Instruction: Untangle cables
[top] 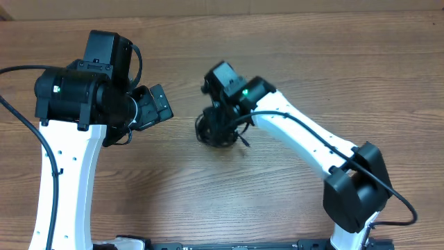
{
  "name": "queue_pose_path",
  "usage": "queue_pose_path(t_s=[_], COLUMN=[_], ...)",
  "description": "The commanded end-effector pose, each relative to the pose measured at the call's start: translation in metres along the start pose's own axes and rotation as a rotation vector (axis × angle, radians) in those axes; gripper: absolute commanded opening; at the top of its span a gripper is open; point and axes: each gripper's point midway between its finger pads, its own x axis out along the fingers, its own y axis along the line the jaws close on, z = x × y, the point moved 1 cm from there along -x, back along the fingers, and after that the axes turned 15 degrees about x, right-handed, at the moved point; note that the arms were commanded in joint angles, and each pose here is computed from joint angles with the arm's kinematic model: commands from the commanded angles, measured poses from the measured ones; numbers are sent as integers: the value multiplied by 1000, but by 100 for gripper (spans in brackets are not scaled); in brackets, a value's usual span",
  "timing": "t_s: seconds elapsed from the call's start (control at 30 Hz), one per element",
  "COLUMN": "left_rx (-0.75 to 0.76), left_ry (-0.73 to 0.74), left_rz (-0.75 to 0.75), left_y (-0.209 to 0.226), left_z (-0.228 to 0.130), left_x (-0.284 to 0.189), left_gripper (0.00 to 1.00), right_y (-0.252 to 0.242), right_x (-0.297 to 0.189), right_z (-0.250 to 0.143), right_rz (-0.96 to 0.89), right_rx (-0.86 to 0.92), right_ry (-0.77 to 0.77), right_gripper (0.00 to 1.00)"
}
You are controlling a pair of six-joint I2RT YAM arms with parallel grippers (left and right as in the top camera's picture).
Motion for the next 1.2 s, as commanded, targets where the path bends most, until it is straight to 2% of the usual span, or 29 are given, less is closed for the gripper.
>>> queue_pose_path(t_s=[0.0, 0.3, 0.5, 0.57, 0.9, 1.03, 1.17], left_rx=[16, 77, 93, 94, 353, 392, 441], left_ry=[14, 36, 43, 51, 80, 88, 72], left_rz=[-3, -53, -78, -106, -366, -379, -398], left_y=[0, -8, -12, -16, -66, -76, -90], left_z=[-1, -5, -6, -8, -24, -28, -30], left_x=[3, 2, 2, 2, -7, -6, -6], left_gripper=[100, 100, 100, 97, 92, 87, 77], right_y=[41, 69, 78, 81, 90, 96, 101], right_x=[-84, -194, -253, -267, -295, -300, -305], right_z=[23, 20, 9, 5, 7, 9, 12], right_rz=[105, 206, 287, 311, 400, 438, 477], right_rx=[-29, -50, -86, -96, -20, -6, 24], right_ry=[-154, -304, -428, -463, -533, -539, -546], right_gripper=[4, 4, 4, 4, 4, 4, 4])
